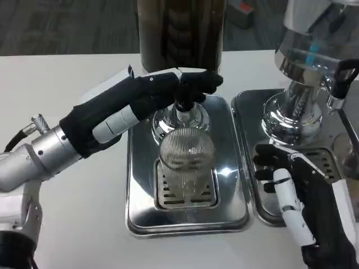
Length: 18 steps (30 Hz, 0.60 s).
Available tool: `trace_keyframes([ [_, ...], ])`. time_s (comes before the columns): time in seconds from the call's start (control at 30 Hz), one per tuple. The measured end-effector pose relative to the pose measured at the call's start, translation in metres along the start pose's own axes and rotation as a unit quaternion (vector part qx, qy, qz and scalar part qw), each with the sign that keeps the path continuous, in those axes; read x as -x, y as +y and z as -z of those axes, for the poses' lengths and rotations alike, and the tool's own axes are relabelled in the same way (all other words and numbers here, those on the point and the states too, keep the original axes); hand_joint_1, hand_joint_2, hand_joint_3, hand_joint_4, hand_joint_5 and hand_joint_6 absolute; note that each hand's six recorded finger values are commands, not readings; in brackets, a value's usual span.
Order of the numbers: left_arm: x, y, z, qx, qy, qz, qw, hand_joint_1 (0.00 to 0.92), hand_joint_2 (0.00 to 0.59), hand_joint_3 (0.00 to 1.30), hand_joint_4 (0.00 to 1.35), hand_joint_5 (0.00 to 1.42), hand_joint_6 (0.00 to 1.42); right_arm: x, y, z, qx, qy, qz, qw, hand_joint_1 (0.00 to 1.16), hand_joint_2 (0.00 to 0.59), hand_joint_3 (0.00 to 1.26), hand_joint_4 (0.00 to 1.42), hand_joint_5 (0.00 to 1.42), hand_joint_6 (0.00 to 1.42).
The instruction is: Grasp the cup under the faucet to collect the drink, then remove the cup.
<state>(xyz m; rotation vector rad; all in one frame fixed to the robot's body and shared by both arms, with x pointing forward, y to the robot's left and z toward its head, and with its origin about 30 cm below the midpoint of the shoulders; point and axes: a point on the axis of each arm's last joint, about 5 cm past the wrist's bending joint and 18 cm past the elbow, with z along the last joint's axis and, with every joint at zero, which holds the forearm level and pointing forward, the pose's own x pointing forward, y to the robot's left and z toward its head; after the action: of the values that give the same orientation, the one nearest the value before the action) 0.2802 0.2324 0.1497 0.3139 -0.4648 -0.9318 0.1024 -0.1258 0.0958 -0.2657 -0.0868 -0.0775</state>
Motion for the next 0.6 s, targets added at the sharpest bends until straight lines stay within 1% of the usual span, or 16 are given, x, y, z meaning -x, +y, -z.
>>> trace_keyframes([
  [0.07, 0.0001, -0.0002, -0.0002, -0.004, -0.001, 0.001, 1.0, 0.0, 0.106, 0.27, 0.16, 0.16, 0.21, -0.0001, -0.0004, 0.0001, 0.003, 0.0, -0.001, 1.0, 0.15, 0.456, 0.38, 0.41, 0.47, 0.52],
  [0.2, 0.0004, -0.0013, -0.0019, -0.029, -0.002, 0.003, 0.9996, 0.0, 0.107, 0.27, 0.16, 0.16, 0.21, -0.0004, -0.0009, 0.0003, 0.007, 0.0, -0.003, 1.0, 0.16, 0.456, 0.38, 0.4, 0.46, 0.51],
  [0.33, -0.0001, -0.0027, -0.0034, -0.05, -0.005, 0.004, 0.9987, 0.0, 0.111, 0.27, 0.17, 0.17, 0.21, -0.0016, -0.001, -0.0002, 0.008, -0.003, -0.004, 1.0, 0.16, 0.456, 0.37, 0.4, 0.46, 0.51],
  [0.53, -0.0004, -0.0037, -0.0035, -0.059, -0.008, 0.005, 0.9982, 0.0, 0.118, 0.28, 0.17, 0.17, 0.22, -0.0022, -0.0011, -0.0003, 0.011, -0.005, -0.006, 0.9999, 0.16, 0.455, 0.37, 0.39, 0.46, 0.51],
  [0.57, -0.0004, -0.0038, -0.0036, -0.061, -0.008, 0.005, 0.9981, 0.0, 0.118, 0.28, 0.17, 0.17, 0.22, -0.0024, -0.0012, -0.0004, 0.011, -0.006, -0.007, 0.9999, 0.17, 0.444, 0.37, 0.39, 0.46, 0.51],
  [0.6, -0.0002, -0.0038, -0.0037, -0.064, -0.008, 0.004, 0.9979, 0.0, 0.119, 0.28, 0.17, 0.17, 0.22, -0.0026, -0.0012, -0.0004, 0.012, -0.006, -0.007, 0.9999, 0.17, 0.421, 0.36, 0.38, 0.45, 0.51],
])
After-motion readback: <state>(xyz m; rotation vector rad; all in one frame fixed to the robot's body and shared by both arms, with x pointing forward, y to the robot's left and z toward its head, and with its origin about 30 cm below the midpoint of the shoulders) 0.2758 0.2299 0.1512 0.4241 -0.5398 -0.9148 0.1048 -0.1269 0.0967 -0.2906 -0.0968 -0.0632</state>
